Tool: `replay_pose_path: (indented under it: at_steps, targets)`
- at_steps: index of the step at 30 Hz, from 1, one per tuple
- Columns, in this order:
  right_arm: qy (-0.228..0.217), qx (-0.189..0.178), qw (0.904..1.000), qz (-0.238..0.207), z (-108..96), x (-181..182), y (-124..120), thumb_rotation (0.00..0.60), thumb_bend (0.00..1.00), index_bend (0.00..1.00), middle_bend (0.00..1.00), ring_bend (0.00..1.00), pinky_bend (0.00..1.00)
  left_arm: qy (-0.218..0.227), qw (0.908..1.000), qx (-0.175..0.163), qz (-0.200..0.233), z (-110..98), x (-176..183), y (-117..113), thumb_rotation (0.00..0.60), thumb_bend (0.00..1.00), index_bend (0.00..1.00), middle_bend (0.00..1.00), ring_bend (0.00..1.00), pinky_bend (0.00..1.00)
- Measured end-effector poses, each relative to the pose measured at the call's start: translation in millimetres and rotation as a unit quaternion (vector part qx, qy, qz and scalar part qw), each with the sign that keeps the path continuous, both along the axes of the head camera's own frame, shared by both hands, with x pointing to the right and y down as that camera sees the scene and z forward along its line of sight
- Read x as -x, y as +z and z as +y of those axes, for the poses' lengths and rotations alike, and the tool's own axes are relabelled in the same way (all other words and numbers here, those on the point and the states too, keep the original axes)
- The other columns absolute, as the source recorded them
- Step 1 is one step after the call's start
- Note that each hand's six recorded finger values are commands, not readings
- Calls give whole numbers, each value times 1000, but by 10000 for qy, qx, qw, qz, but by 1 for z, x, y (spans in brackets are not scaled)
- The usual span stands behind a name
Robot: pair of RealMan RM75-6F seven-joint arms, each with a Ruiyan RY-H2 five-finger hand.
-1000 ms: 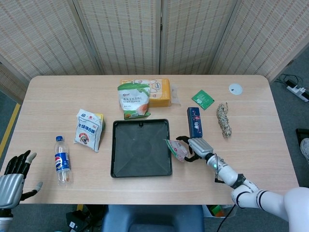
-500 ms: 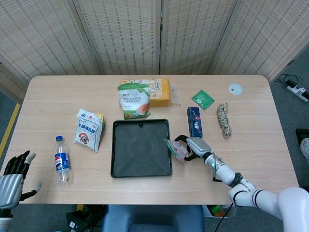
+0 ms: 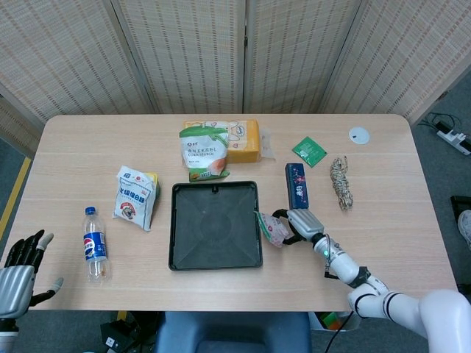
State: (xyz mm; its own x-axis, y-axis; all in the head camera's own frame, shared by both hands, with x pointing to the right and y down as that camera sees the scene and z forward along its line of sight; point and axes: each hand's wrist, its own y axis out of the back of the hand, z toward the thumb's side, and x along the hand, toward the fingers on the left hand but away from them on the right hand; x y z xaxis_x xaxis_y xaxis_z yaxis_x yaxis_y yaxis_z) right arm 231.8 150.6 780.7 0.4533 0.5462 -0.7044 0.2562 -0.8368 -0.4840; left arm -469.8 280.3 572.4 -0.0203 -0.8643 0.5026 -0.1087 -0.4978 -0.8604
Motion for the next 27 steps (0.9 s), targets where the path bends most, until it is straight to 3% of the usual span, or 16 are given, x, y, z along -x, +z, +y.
replay_pose_path:
  at_steps: [9,17,27]
  targets:
    - [192,-317,9991,-197,-7,-12,-22,600,353,670,492,780,657,5,10000,-43,9,-1,1,-2,600,324,0,6,25,0]
    - [-210,-920,9955,-109,-30,-8,-61,600,353,690,510,795,657,48,9999,-107,60,-3,0,-4,600,325,0,6,25,0]
    - [-896,-1996,9737,640,-78,28,-96,600,353,724,545,809,669,7,9999,-127,73,-1,4,-4,600,324,0,5,25,0]
